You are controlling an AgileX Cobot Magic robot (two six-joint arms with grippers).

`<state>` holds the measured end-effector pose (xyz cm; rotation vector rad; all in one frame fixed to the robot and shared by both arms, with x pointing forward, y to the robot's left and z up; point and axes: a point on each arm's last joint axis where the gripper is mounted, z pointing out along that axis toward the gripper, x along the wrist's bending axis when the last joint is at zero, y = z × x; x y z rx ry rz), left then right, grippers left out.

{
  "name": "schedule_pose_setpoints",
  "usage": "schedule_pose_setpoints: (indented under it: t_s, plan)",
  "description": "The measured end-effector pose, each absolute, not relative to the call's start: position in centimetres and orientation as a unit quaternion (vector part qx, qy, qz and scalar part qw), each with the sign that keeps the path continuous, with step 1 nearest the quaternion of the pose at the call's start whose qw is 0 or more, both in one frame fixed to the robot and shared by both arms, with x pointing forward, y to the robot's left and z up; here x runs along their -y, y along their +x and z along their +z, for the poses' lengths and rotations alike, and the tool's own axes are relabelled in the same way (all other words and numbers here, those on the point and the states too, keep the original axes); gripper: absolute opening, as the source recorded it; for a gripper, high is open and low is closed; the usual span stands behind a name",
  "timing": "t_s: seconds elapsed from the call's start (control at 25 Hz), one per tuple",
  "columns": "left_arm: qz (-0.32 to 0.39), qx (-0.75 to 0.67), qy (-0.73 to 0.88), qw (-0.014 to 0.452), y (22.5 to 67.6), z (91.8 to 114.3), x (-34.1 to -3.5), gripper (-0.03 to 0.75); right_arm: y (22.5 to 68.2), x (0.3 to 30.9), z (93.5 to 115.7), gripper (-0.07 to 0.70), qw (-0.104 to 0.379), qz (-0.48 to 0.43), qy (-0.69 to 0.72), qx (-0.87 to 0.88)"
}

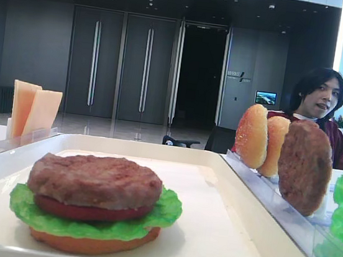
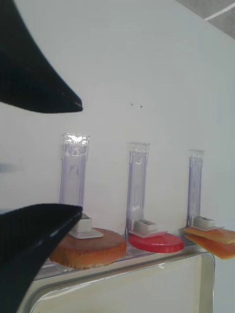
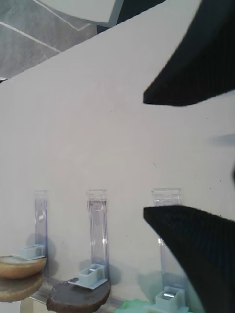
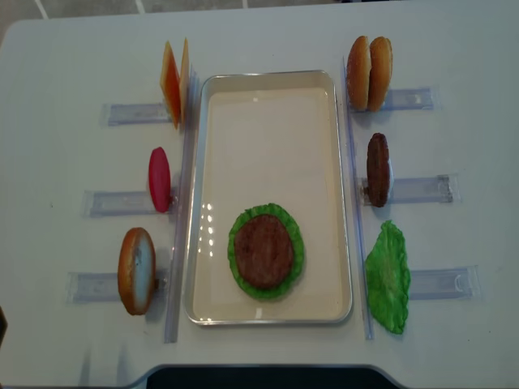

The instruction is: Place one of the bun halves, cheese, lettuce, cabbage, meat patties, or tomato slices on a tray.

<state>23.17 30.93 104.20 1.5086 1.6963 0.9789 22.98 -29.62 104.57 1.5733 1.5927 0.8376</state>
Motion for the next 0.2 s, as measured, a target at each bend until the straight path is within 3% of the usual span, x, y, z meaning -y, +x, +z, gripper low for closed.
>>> schedule_pose_setpoints:
  t_s: [0.2]
  plan:
    - [0.374,-0.648,0.576,0.329,23.17,104.20,-30.93,0.451,22.98,29.62,104.56,0.454,0.367,0.326,0.612,-0.620]
